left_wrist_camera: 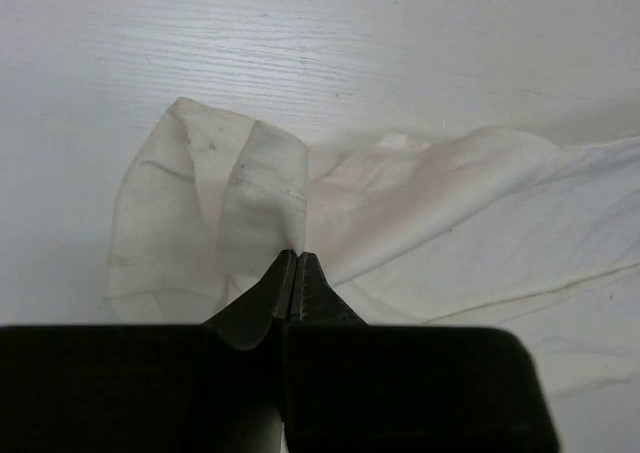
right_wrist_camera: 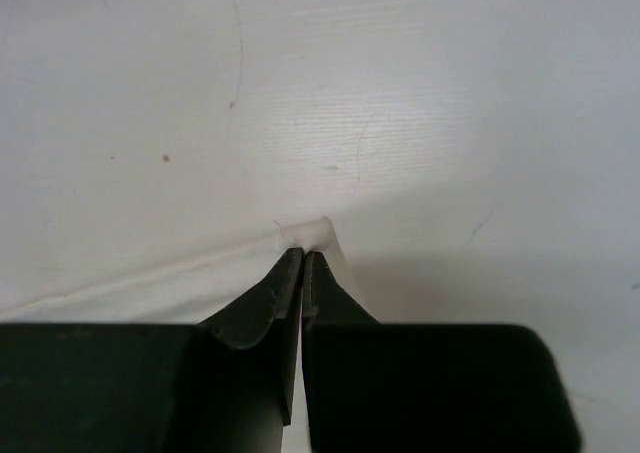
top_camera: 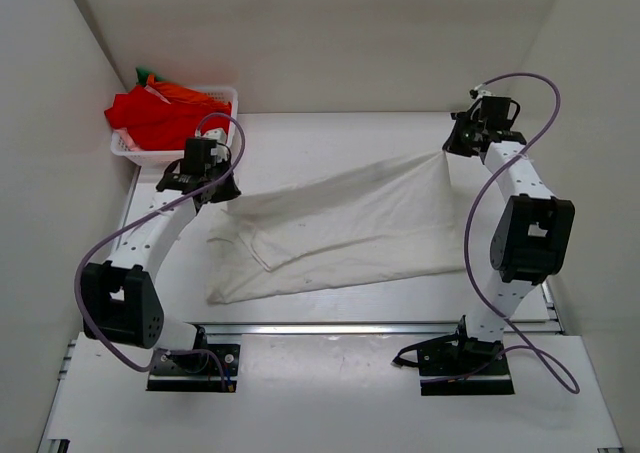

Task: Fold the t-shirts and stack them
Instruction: Fold the other side of the tshirt into a rectangle

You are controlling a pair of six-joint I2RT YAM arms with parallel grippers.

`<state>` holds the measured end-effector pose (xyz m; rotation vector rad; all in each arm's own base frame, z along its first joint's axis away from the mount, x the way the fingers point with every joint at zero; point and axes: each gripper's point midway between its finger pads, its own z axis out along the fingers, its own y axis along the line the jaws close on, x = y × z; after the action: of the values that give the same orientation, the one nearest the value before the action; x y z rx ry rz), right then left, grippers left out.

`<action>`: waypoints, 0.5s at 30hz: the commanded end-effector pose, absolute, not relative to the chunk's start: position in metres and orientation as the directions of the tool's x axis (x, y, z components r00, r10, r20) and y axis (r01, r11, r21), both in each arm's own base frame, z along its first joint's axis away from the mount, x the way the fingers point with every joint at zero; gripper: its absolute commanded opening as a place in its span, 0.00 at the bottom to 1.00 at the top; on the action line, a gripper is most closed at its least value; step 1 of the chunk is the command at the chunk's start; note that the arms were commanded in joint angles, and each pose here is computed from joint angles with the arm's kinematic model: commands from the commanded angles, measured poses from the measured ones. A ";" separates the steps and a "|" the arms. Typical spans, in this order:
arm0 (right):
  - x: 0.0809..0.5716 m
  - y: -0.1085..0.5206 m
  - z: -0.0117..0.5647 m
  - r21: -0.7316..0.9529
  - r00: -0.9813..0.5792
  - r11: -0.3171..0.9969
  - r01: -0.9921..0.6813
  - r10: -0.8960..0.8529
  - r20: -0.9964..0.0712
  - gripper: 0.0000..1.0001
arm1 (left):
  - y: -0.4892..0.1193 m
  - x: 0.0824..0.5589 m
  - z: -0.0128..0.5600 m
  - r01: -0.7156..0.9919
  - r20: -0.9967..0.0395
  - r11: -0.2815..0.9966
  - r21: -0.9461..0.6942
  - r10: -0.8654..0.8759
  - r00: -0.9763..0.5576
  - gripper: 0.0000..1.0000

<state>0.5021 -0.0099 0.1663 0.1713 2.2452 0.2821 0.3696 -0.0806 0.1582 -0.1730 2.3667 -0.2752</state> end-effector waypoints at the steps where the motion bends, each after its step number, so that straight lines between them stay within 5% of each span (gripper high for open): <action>1: 0.531 -0.013 0.180 0.226 -0.562 0.974 -0.016 0.178 -0.808 0.00 | -0.077 0.384 0.168 -0.060 -0.697 0.964 -0.258 -0.229 -0.679 0.00; 15: 0.499 -0.024 0.141 0.198 -0.612 0.980 0.017 0.167 -0.773 0.00 | -0.073 0.348 0.154 -0.057 -0.670 0.968 -0.243 -0.210 -0.712 0.00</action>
<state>0.4990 -0.0101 0.1124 0.1369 2.3190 0.2662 0.3576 -0.0772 0.1361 -0.1914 2.4059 -0.2677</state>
